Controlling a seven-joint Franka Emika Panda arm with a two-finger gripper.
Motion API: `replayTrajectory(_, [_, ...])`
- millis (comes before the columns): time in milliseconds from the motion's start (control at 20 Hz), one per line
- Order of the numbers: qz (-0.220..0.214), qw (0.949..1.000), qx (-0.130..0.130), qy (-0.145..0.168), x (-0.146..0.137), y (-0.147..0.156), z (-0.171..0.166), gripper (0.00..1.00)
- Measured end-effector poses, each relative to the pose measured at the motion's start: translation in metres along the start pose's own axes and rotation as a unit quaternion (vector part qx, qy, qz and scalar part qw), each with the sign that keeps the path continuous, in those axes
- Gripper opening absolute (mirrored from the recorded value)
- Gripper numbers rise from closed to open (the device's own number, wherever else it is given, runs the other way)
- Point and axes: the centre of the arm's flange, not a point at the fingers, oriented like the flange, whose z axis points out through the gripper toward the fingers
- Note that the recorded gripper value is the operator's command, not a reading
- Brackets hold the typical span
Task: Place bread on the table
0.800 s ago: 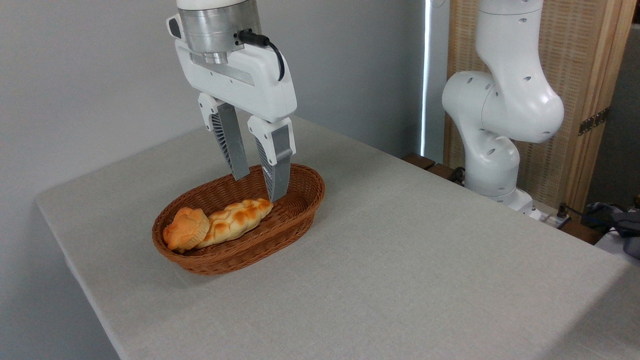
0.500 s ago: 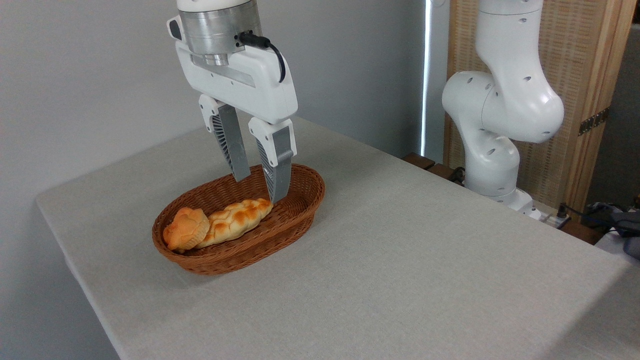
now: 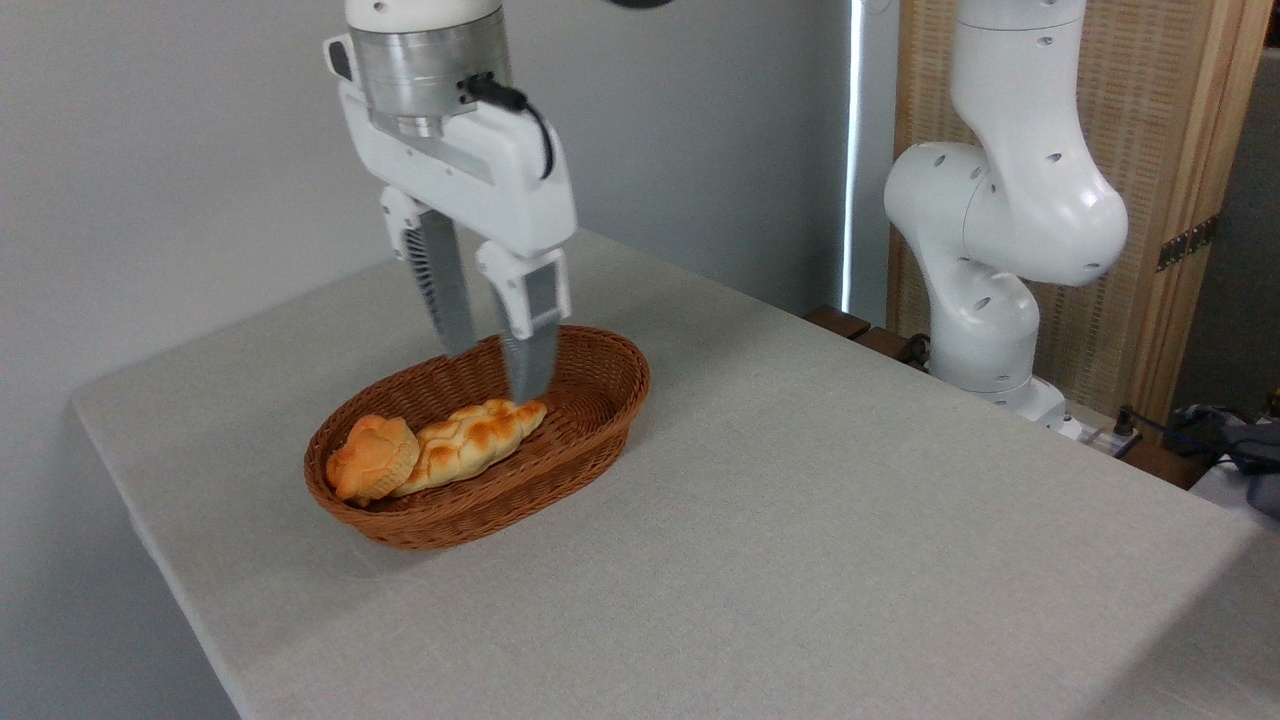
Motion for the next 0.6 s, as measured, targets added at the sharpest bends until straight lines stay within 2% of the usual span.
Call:
replayTrajectory(100, [0.004, 0.9999, -0.002, 0.014, 0.023, 0.015, 0.016, 1.0])
replayTrajectory(400, [-0.028, 0.9991, -0.008, 0.032, 0.092, 0.063, 0.073, 1.0])
replayTrajectory(600, [-0.005, 0.9987, -0.012, 0.05, 0.123, 0.09, 0.1, 1.0])
